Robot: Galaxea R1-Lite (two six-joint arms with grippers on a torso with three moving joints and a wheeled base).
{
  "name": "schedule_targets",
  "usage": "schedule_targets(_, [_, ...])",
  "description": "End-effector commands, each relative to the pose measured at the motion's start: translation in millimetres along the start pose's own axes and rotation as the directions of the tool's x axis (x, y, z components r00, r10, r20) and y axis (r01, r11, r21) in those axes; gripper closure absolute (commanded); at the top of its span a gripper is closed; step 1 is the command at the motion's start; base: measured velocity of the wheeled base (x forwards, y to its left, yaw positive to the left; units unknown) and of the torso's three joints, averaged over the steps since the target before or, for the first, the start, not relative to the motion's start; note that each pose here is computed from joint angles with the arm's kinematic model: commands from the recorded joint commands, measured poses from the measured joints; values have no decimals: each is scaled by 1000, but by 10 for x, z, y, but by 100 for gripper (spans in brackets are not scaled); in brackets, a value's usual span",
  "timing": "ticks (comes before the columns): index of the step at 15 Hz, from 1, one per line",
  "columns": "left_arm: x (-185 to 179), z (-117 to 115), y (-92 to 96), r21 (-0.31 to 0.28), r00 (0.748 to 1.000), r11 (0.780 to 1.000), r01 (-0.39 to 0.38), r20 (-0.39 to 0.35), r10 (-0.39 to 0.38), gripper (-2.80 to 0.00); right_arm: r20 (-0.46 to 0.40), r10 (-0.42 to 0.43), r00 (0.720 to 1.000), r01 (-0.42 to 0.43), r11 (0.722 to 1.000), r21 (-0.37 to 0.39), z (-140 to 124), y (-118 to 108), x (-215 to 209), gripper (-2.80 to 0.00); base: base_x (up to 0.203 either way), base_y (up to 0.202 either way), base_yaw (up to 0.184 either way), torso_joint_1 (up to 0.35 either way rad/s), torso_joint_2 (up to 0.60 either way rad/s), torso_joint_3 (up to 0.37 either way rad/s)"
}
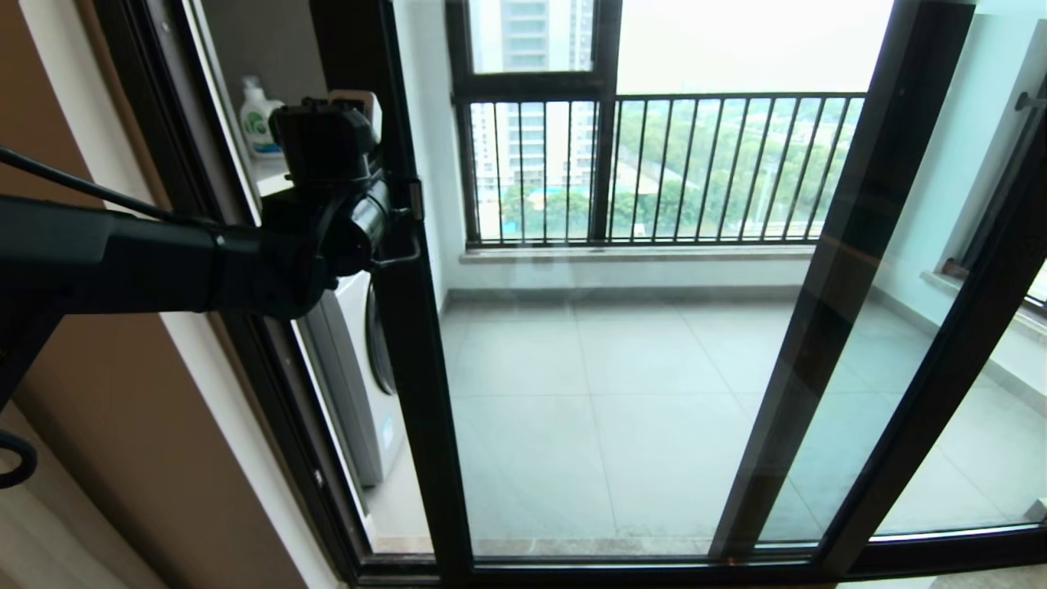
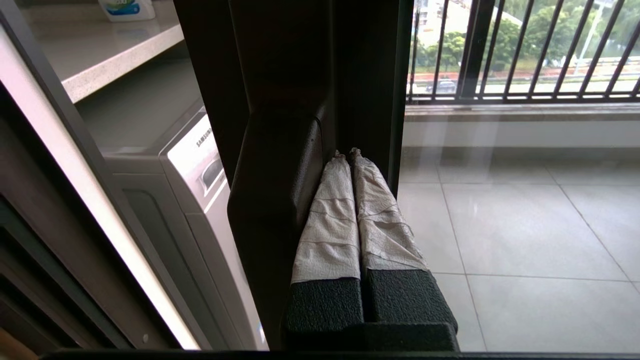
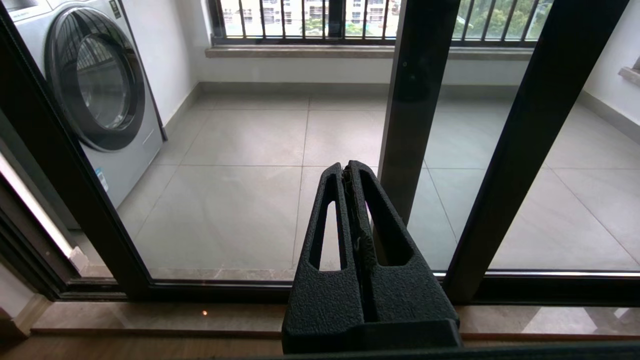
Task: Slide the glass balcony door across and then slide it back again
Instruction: Close the slid door
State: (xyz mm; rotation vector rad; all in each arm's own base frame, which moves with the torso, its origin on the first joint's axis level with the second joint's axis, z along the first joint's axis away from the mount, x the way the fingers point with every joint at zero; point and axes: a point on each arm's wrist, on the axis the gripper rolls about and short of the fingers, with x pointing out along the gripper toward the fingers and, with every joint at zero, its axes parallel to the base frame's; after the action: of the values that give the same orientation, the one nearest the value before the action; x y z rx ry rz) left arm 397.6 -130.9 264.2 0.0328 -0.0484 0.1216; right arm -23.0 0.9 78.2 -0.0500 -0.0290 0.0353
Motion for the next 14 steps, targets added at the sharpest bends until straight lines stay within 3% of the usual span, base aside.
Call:
schedule_targets(1, [-3,5,91,2,1000,1000,-17,-2,17,0,-13,1,1000,-1,1000,-1,-33,1,9,0,0,0,0,0,0,0])
schedule_targets(14, [104,10,670,9,997,997,-80,-7,80,0,-13,1,1000,-2,1000,-1,-33,1,9,0,0,0,0,0,0,0])
